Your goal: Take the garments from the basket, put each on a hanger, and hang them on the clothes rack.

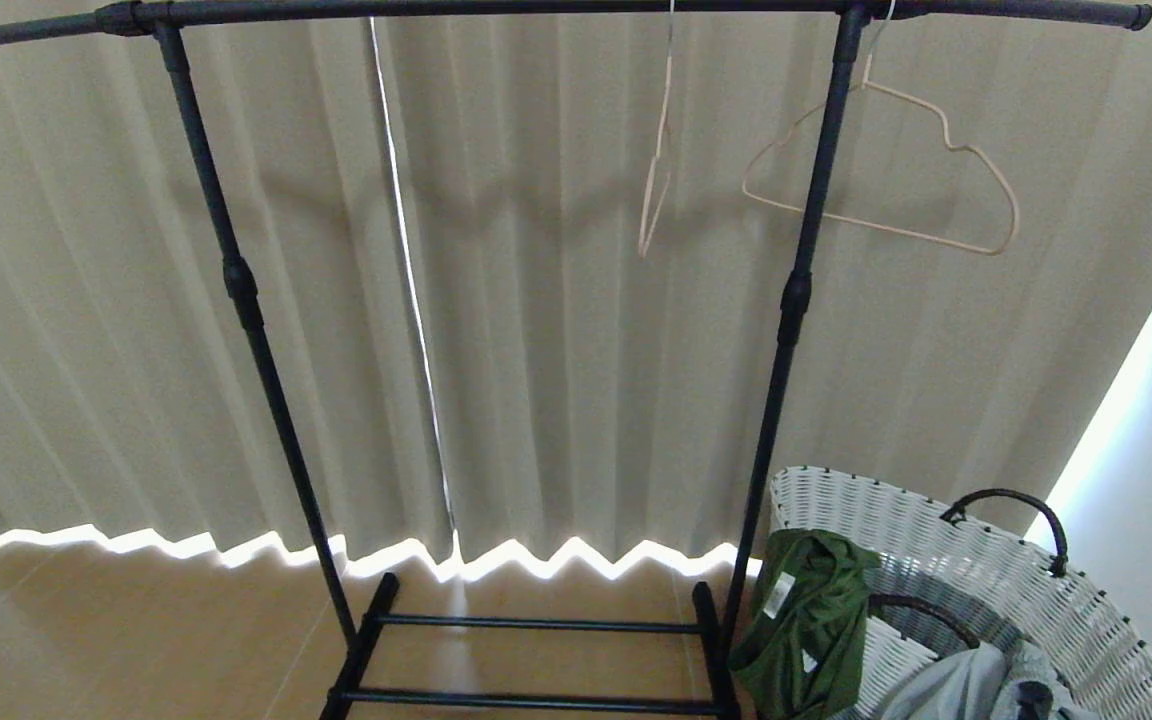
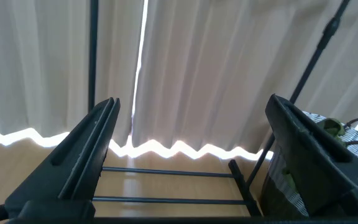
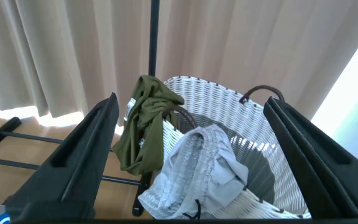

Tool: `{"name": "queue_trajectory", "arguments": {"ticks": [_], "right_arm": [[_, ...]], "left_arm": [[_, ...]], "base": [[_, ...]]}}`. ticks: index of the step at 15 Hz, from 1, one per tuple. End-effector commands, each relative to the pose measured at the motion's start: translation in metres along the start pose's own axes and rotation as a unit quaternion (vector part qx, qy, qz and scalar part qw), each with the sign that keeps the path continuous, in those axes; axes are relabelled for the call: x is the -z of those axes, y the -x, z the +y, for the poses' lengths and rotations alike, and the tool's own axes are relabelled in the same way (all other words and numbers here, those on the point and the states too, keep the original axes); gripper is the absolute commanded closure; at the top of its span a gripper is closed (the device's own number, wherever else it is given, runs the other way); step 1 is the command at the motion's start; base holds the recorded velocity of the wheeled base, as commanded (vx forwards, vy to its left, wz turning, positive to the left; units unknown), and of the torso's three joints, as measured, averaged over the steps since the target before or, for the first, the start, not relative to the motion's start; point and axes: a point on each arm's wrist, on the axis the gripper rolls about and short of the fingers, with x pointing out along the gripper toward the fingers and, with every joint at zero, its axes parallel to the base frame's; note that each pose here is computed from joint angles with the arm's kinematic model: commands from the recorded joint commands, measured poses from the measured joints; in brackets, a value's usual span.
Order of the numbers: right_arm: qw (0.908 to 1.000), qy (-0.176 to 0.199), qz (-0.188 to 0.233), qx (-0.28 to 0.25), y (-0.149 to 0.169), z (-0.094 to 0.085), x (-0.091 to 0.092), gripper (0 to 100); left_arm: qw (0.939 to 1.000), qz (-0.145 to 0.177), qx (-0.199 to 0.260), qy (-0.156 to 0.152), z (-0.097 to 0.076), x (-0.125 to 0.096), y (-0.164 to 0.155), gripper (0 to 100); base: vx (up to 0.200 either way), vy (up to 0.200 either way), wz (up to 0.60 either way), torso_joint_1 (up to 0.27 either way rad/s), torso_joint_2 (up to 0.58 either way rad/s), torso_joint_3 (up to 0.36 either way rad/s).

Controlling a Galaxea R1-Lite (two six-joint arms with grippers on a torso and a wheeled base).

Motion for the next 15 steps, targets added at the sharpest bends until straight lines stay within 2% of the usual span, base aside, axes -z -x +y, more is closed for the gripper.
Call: {"name": "queue_trajectory", "arguments": {"ticks": [1, 13, 15], "right_arm": [[1.0, 0.0, 0.0, 0.0, 0.0, 0.0, 0.0001, 0], [1.0, 0.001, 0.001, 0.001, 0.0, 0.0, 0.0002, 0], [0.9999, 0.011, 0.003, 0.003, 0.0003, -0.0001, 0.0002, 0]], "left_arm": [[1.0, 0.0, 0.0, 0.0, 0.0, -0.0001, -0.0001, 0], [1.0, 0.0, 0.0, 0.005, 0.0, -0.0001, 0.0, 0], [1.0, 0.0, 0.0, 0.005, 0.0, -0.0001, 0.0, 0]], "base": [[0.0, 0.0, 0.0, 0.0, 0.0, 0.0], [0.0, 0.0, 0.0, 0.0, 0.0, 0.0], [0.0, 0.0, 0.0, 0.0, 0.0, 0.0]]}}
